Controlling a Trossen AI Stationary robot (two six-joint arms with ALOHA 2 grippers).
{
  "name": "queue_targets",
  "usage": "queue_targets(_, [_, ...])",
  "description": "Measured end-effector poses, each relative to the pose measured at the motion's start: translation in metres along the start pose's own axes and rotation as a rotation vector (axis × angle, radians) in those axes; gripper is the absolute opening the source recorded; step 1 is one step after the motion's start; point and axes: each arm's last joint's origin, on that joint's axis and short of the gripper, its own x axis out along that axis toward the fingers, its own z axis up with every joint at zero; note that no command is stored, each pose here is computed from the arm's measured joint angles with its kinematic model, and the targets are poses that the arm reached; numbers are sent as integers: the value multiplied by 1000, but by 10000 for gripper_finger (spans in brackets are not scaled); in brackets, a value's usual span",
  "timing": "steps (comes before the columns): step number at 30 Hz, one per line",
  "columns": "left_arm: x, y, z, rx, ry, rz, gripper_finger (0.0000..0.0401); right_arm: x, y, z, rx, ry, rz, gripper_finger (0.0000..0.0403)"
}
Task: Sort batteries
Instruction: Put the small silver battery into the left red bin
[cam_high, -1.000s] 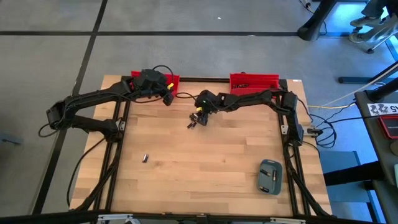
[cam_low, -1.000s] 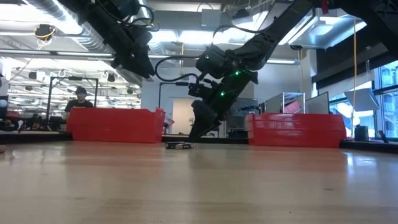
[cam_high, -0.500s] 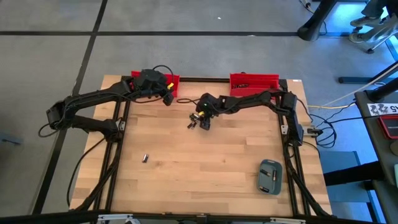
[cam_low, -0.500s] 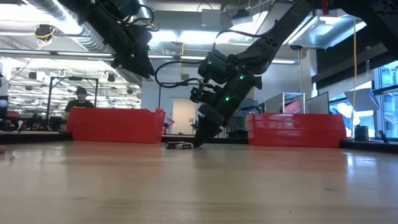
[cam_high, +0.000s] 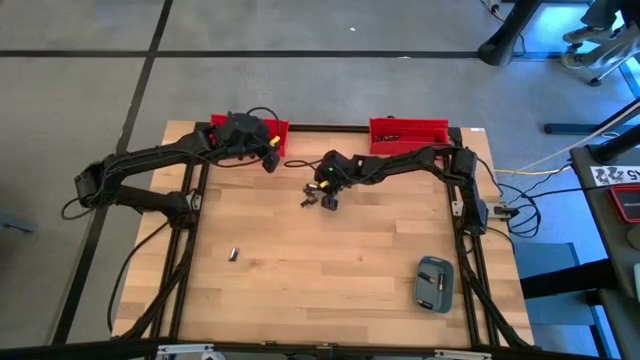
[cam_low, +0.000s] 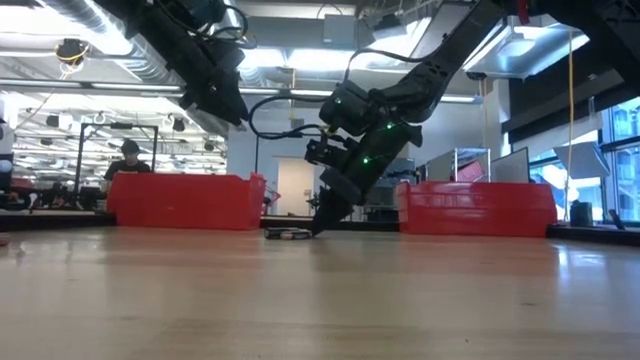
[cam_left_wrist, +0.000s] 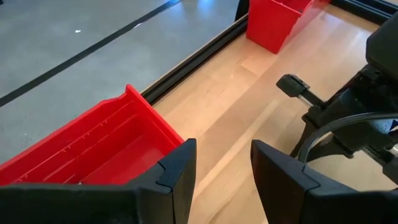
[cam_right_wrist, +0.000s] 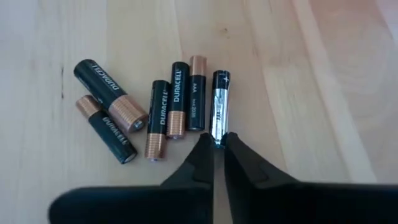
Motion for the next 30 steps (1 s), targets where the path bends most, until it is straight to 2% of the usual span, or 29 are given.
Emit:
queue_targets(4, [0,0,-2,3,16,2,143,-5,-3,2,7,-1,2,20])
queue_targets(10, [5,-1,-1,31,13,0,143,-27,-8,11,14,-22,-45,7])
queue_targets(20, [45,-13,-7,93,56,-77,143,-50,-17,18,6,-19,-111,4])
queue_targets(25, [58,-14,-11,64,78,-69,143,-54,-38,17,78,-22,-157,23])
queue_targets(30, [57,-14,-10,55,75,-61,143,-63,-63,15,143,46,-178,73])
